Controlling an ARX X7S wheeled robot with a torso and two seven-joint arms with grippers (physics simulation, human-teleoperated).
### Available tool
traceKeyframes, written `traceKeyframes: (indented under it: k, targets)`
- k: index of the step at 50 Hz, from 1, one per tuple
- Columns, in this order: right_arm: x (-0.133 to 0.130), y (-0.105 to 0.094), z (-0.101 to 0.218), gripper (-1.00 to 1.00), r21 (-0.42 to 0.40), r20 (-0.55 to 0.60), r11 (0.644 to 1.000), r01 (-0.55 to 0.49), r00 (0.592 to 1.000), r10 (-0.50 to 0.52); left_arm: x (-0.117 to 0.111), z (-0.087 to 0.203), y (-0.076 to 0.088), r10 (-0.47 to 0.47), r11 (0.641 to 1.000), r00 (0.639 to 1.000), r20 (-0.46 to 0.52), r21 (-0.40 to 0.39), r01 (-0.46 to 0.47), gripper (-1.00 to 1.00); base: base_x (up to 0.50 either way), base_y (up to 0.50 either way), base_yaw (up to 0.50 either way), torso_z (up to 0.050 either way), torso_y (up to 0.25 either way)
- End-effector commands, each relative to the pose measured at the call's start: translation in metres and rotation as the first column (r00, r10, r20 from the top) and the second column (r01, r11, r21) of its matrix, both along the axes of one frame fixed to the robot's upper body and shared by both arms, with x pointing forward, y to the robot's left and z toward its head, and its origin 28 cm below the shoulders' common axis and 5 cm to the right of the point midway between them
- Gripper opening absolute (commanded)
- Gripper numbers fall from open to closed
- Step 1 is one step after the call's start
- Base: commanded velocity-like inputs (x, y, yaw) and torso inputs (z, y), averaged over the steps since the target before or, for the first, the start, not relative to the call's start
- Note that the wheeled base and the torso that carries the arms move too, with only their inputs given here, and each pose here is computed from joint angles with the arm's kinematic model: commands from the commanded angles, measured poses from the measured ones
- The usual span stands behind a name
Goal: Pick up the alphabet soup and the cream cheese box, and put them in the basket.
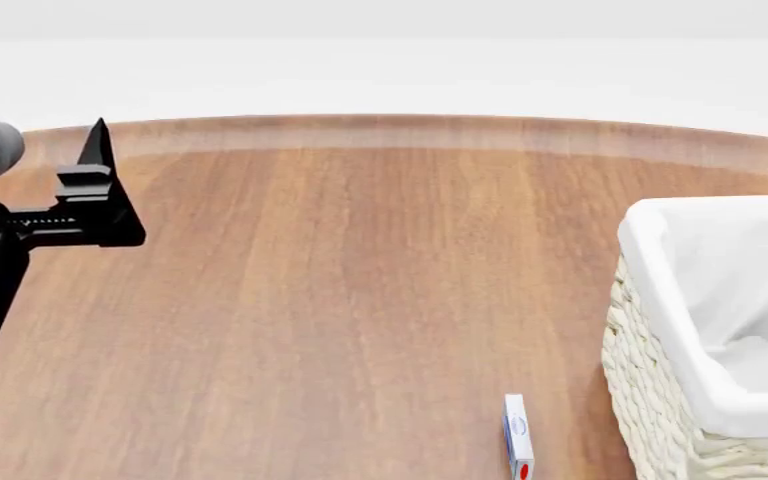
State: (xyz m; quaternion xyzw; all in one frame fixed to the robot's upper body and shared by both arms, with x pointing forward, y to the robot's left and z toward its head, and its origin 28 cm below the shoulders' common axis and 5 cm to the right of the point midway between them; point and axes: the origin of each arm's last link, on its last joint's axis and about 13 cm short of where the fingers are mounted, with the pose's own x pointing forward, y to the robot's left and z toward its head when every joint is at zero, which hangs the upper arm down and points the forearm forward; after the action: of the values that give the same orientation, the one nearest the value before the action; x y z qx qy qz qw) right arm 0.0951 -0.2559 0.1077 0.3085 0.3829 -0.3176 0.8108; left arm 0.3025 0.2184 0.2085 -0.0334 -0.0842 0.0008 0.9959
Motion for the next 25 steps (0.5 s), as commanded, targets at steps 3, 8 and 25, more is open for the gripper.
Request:
traceKeyframes:
  k: [3, 8, 25]
  targets:
    - [0.002, 0.002, -0.006, 1.0, 0.024, -0.016, 0.999, -0.025, 1.0, 0.026, 0.0, -0.001, 0.0, 0.002, 1.0, 1.0, -0.004, -0.001, -0.002, 1.0, 0.0, 0.0, 0.0, 0.0, 0.0]
    - [0.002, 0.002, -0.008, 1.0, 0.032, -0.023, 0.999, -0.033, 0.999, 0.033, 0.001, -0.002, 0.0, 0.0, 1.0, 1.0, -0.006, 0.0, 0.0, 1.0, 0.0, 0.0, 0.0, 0.0, 0.0]
    - [0.001, -0.001, -0.017, 1.0, 0.028, -0.032, 1.0, -0.013, 0.999, 0.013, 0.002, -0.004, 0.0, 0.004, 1.0, 1.0, -0.01, 0.005, -0.004, 1.0, 0.0, 0.0, 0.0, 0.0, 0.0]
